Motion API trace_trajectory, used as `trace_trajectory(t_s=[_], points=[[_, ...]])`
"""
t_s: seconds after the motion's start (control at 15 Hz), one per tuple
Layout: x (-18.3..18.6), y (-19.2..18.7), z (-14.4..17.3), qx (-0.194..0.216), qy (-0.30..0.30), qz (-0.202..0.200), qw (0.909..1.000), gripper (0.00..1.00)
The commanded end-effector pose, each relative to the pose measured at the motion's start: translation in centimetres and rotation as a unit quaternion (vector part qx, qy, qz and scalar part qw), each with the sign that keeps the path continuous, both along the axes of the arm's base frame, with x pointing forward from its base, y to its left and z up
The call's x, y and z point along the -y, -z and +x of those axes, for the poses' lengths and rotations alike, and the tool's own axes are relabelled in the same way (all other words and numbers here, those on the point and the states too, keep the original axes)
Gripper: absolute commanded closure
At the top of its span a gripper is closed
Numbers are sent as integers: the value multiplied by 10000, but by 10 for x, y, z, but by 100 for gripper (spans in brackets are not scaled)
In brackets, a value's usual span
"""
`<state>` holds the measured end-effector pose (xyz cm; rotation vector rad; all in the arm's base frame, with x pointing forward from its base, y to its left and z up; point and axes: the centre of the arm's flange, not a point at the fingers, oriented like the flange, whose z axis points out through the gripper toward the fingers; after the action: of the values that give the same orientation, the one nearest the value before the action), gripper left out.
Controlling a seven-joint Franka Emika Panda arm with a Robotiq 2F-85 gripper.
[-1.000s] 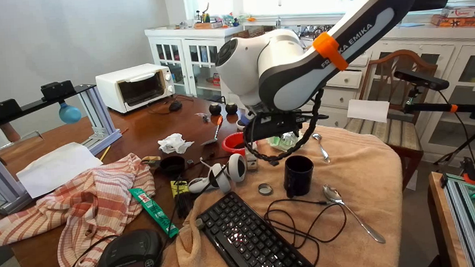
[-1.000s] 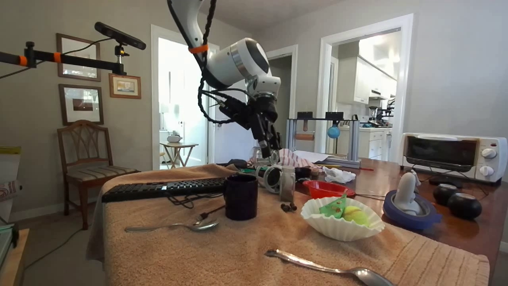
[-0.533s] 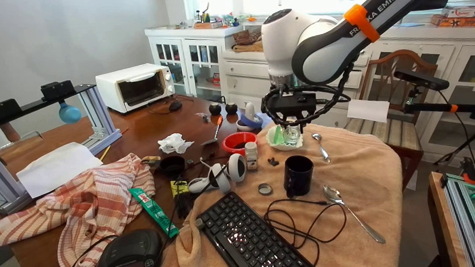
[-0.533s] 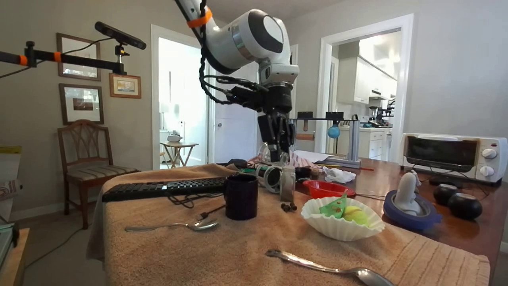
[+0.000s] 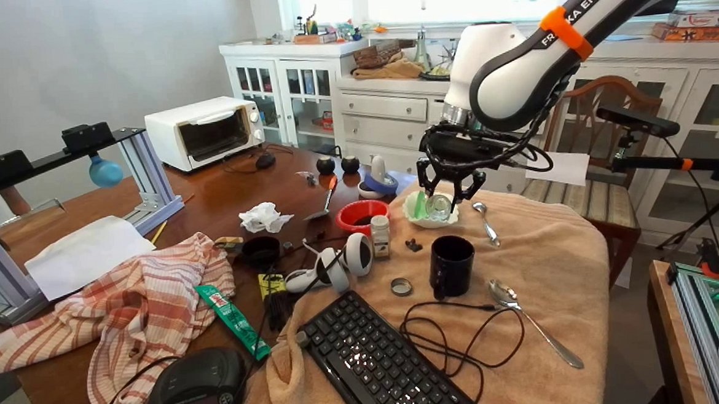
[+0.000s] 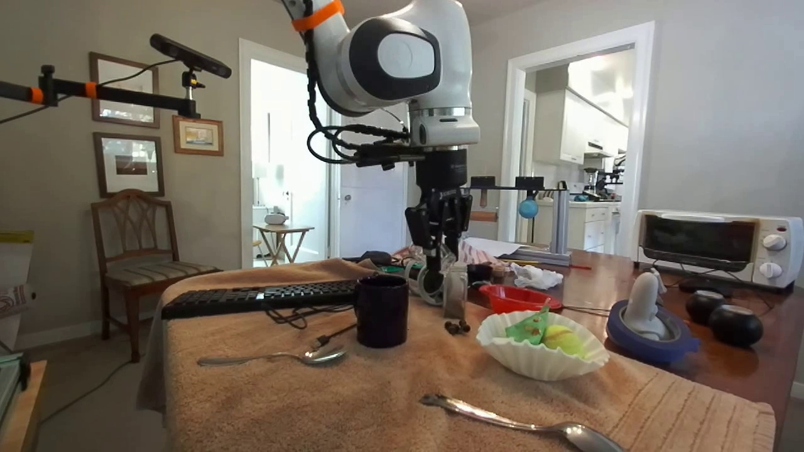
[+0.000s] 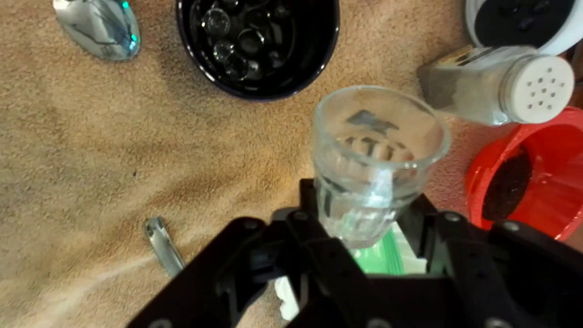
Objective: Pour the contents from the glass cup into the black cup
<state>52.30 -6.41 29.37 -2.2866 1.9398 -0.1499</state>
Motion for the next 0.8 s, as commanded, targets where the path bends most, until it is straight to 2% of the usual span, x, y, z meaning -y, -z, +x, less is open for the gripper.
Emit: trace_trajectory(t_s=[0.0,0.2,0.27,0.53,0.6,0.73], points=[[9,6,-26,595,87,761,9953,78],[9,2,-28,1005,225,1275,9865,78],[-5,-8,-6,671,246,873,9936,53],[-3,-16,-3,863,287,1062,9902,53],[-3,-16,-3,864,290,1064,9901,78],[9,-11,2,720,481,1335,9873,78]])
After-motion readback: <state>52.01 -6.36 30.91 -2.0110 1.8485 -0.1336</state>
